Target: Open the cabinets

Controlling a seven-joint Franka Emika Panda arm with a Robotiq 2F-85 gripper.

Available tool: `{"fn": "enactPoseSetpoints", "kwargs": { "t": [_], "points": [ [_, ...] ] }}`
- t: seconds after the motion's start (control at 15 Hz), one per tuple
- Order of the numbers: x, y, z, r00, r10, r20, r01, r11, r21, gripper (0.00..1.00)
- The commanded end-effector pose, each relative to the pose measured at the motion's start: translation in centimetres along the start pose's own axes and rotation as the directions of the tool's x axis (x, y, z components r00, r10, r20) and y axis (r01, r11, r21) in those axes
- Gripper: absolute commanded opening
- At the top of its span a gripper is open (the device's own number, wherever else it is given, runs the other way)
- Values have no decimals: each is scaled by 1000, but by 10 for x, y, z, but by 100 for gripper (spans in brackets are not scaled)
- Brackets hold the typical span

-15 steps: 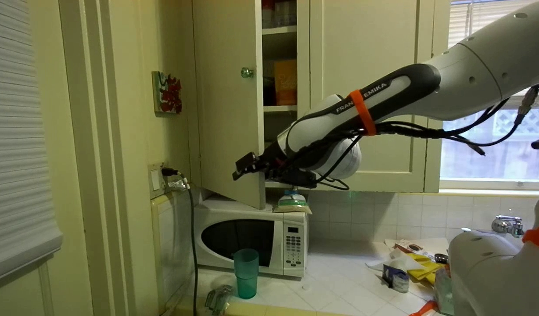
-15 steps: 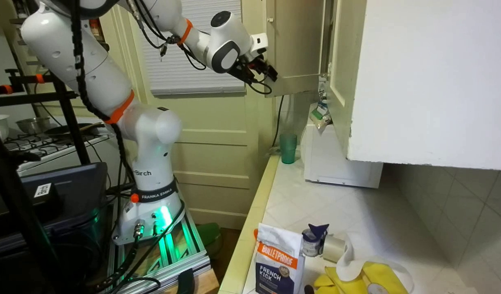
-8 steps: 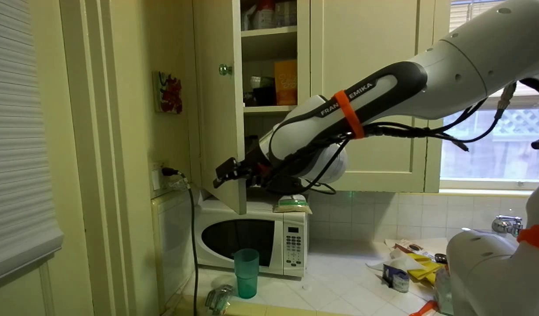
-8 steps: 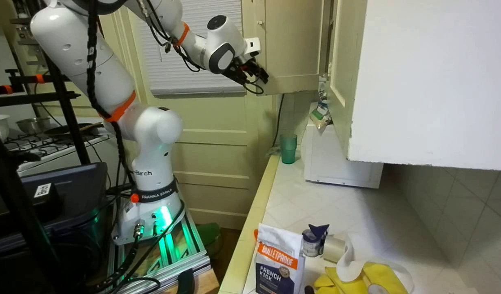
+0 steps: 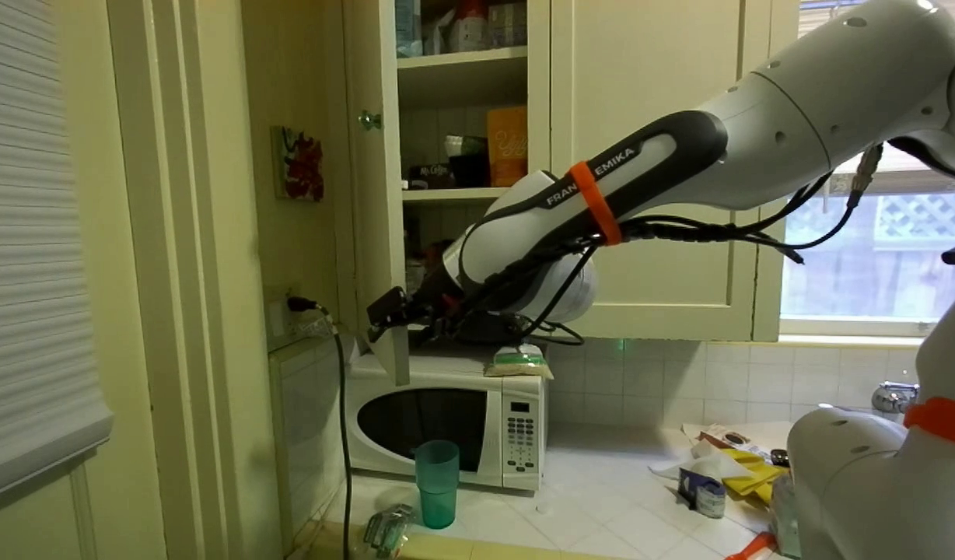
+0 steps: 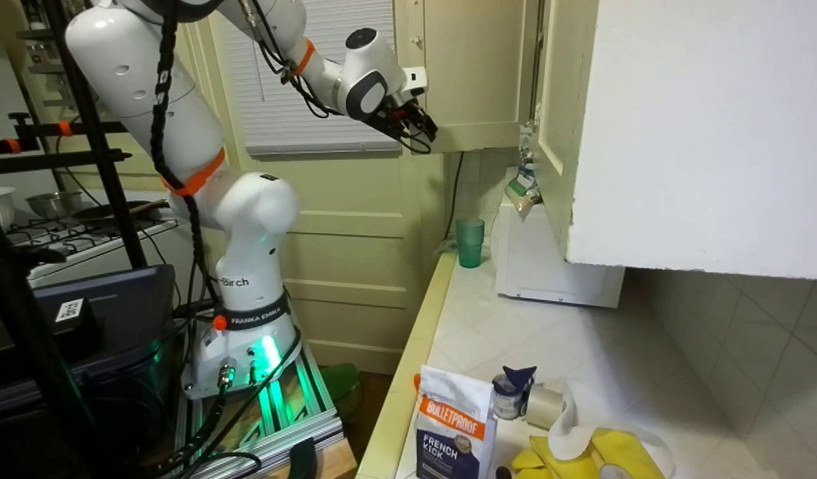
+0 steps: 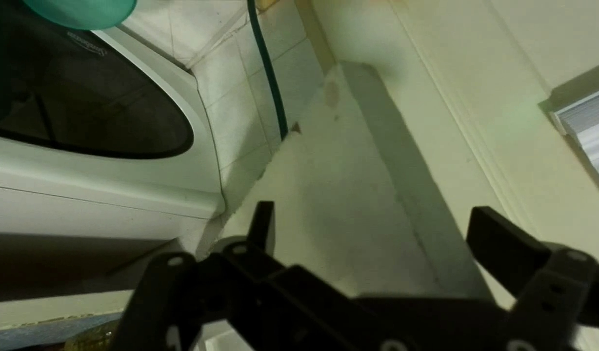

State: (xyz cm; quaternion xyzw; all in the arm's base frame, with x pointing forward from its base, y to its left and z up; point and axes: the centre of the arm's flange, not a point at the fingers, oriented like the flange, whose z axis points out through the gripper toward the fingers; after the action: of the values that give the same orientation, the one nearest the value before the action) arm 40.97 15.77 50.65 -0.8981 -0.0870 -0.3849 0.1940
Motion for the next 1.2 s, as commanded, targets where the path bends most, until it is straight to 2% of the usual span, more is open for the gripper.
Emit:
{"fn": "enactPoseSetpoints", "kwargs": {
  "t": [0.0,0.4,0.73,1.13],
  "points": [
    [12,18,13,996,35,76,-30,998,-62,100],
    [19,22,8,981,84,174,-75,996,-56,100],
    [25,31,-2,925,156,348,-124,986,-111,100],
    [32,42,-6,859,205,469,-150,977,-152,100]
  ]
}}
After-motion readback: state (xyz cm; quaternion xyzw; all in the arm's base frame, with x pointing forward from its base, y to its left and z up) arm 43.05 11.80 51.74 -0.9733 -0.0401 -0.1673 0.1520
